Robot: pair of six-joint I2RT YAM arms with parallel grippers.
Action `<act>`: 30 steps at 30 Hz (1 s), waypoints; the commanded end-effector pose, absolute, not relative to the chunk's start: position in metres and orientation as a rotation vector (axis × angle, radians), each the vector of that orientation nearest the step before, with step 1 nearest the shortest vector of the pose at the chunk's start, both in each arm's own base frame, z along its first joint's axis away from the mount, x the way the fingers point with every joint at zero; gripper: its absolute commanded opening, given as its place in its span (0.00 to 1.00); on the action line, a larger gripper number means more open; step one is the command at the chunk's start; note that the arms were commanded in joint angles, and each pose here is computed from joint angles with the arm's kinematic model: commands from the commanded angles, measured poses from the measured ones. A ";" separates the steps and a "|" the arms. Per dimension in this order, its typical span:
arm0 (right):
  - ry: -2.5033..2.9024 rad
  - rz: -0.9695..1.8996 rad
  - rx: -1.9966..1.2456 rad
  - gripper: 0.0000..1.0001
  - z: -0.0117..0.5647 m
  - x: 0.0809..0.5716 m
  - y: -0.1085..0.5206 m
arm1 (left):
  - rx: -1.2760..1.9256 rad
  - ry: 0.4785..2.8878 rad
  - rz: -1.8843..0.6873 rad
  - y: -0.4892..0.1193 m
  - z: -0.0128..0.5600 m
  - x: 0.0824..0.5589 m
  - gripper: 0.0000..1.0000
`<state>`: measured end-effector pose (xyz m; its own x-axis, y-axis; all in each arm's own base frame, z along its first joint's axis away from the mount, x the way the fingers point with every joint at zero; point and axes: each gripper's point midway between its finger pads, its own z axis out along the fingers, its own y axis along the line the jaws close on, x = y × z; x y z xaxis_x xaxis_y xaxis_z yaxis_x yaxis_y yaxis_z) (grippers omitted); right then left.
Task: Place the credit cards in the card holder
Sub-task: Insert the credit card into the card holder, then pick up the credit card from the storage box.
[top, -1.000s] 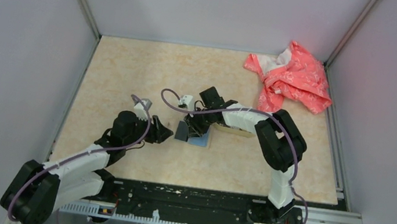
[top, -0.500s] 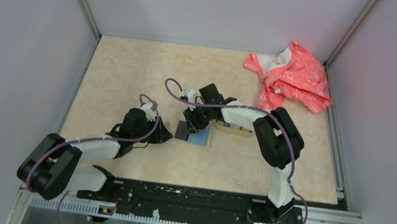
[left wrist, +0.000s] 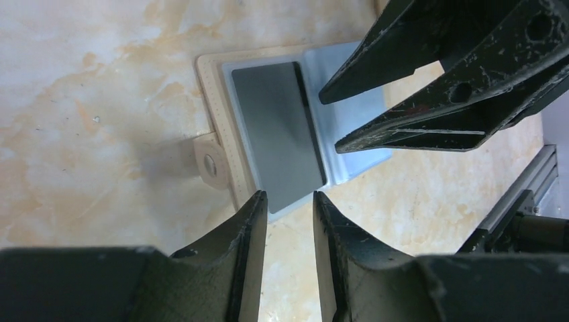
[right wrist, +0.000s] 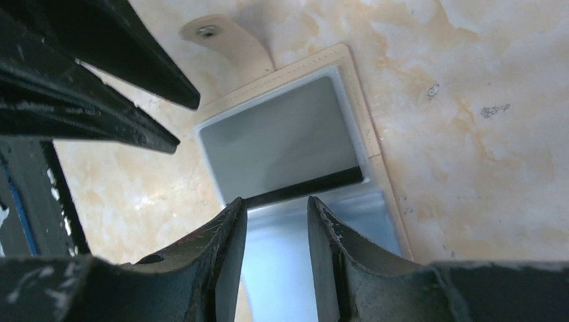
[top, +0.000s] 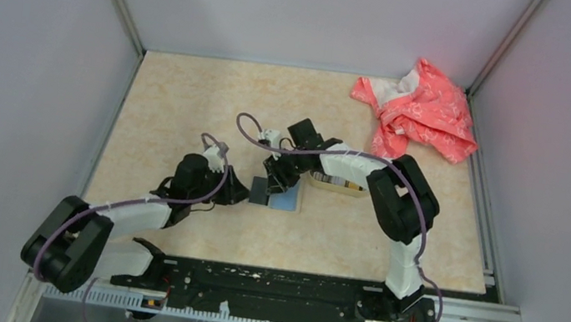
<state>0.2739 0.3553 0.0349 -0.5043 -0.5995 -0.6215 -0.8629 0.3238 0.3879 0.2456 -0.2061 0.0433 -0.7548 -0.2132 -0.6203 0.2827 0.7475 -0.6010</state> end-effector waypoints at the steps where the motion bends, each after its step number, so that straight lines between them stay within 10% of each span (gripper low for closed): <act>1: 1.835 0.912 -1.489 0.40 0.129 0.281 0.355 | 0.069 2.141 -0.891 -0.196 0.067 0.243 0.38; 5: 1.613 0.752 -1.556 0.61 0.189 0.284 0.336 | 0.088 2.019 -0.870 -0.186 0.091 0.238 0.47; 9: 1.703 0.678 -1.323 0.98 0.218 0.313 0.303 | 0.083 1.893 -0.884 -0.181 0.109 0.236 0.84; 12: 1.830 0.889 -1.130 0.99 0.222 0.322 0.270 | 0.037 1.845 -0.905 -0.178 0.112 0.235 0.99; 30: 2.225 0.620 -0.859 0.68 0.136 0.368 0.169 | 0.243 1.736 -1.354 -0.266 0.167 0.213 0.87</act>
<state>0.3522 0.1840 0.1227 -0.6196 -0.3341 -0.7102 -0.6969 0.6505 0.3020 0.2068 -0.2356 0.1253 -0.6235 -0.3405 -0.7038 0.5407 0.4625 -0.7027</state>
